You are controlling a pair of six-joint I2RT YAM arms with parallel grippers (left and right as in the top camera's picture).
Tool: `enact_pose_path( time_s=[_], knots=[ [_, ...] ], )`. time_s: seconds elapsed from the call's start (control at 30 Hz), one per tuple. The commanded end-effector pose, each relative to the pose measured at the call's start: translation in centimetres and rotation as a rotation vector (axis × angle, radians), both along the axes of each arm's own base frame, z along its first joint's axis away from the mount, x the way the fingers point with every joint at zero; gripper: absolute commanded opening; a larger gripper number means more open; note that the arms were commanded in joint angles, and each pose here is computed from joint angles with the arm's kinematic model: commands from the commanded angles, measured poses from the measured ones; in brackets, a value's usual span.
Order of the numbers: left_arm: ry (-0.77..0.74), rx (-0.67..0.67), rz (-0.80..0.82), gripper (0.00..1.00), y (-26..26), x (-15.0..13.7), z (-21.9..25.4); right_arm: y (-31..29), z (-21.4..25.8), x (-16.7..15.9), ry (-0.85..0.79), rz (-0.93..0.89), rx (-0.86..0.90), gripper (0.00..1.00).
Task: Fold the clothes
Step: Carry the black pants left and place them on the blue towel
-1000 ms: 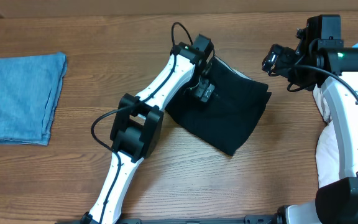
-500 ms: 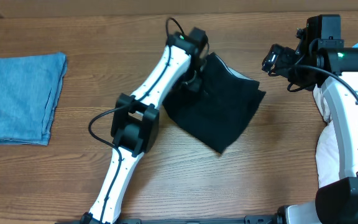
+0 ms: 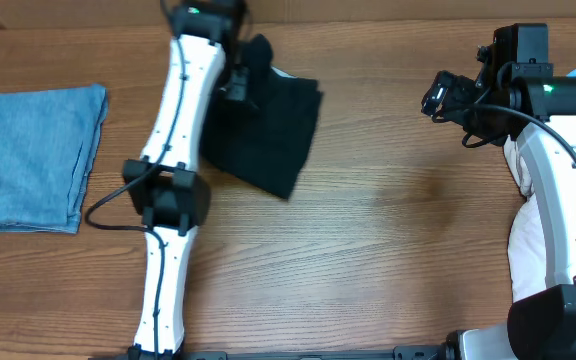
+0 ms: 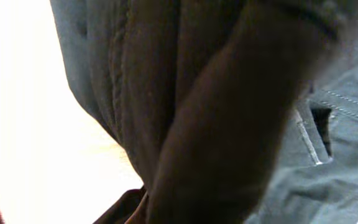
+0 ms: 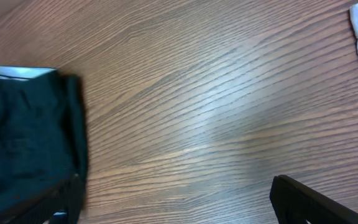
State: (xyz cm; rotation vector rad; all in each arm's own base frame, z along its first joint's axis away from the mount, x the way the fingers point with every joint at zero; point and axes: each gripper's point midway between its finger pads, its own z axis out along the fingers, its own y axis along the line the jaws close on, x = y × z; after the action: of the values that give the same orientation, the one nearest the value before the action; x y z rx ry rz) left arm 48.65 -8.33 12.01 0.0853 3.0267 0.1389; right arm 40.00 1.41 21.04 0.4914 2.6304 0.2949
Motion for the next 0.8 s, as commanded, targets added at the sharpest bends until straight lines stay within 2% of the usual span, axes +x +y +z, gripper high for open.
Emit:
enact_pose_path(
  time_s=[0.0,0.13,0.2,0.33,0.47,0.6,0.67,0.77],
  knots=[
    [-0.112,0.013,0.069,0.04,4.6,0.7,4.6,-0.1,0.1,0.0,-0.005,-0.001,-0.01,1.0],
    [-0.238,0.019,0.171,0.04,11.6,-0.5,11.0,-0.1,0.1,0.0,-0.005,-0.001,-0.01,1.0],
    [-0.25,0.047,0.184,0.04,15.6,-1.3,12.1,-0.1,0.1,0.0,-0.005,-0.001,-0.01,1.0],
    [-0.128,0.068,0.235,0.04,22.7,-3.7,9.1,-0.1,0.1,0.0,-0.005,-0.001,-0.01,1.0],
    [-0.068,0.079,0.361,0.04,29.7,-5.8,5.7,-0.1,0.1,0.0,-0.005,-0.001,-0.01,1.0],
    [-0.08,0.081,0.496,0.04,35.7,-8.1,4.2,-0.1,0.1,0.0,-0.005,-0.001,-0.01,1.0],
    [-0.11,0.033,0.537,0.07,37.3,-8.4,3.2,-0.1,0.1,0.0,-0.005,-0.001,-0.01,1.0],
    [-0.119,0.03,0.581,0.07,39.5,-9.0,1.3,-0.1,0.1,0.0,-0.005,-0.001,-0.01,1.0]
  ],
)
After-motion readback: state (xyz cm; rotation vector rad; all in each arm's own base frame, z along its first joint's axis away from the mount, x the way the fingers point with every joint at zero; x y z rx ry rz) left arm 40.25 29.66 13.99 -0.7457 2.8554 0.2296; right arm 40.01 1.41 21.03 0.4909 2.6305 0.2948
